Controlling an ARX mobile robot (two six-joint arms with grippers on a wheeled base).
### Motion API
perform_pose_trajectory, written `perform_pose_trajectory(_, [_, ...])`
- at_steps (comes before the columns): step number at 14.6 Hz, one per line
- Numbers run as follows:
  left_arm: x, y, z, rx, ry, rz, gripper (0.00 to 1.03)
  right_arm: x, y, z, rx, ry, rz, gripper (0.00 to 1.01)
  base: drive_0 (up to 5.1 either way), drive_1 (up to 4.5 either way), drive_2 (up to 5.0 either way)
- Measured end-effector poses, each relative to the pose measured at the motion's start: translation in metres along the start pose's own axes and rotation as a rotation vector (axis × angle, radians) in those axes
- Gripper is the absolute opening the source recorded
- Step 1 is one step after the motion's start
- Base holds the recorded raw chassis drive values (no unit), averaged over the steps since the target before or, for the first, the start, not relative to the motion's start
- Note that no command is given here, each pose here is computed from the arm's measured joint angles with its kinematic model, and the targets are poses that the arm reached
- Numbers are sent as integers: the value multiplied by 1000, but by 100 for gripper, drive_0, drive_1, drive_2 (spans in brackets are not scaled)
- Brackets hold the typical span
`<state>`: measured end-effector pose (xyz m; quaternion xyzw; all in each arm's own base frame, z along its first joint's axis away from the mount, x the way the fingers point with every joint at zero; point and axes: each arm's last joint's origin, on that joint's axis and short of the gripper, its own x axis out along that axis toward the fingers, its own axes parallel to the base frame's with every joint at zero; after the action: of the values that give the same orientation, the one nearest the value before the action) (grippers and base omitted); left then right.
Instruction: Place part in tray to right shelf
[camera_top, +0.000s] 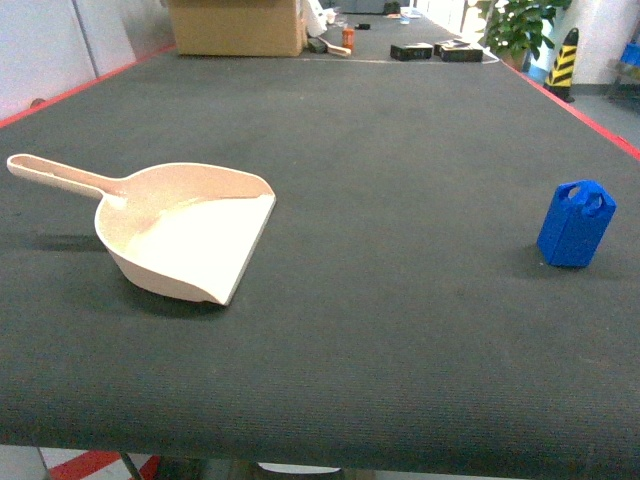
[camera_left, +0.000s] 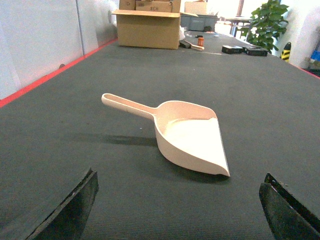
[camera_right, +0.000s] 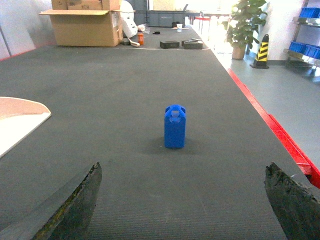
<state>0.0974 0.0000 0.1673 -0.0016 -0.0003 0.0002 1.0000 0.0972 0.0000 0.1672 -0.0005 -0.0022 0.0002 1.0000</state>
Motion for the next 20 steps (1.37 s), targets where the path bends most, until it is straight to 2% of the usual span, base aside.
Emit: perform_pose_trajectory(20, [0, 0, 0, 0, 0, 0, 98, 0, 0, 0, 0, 0, 0, 98, 0, 0, 0])
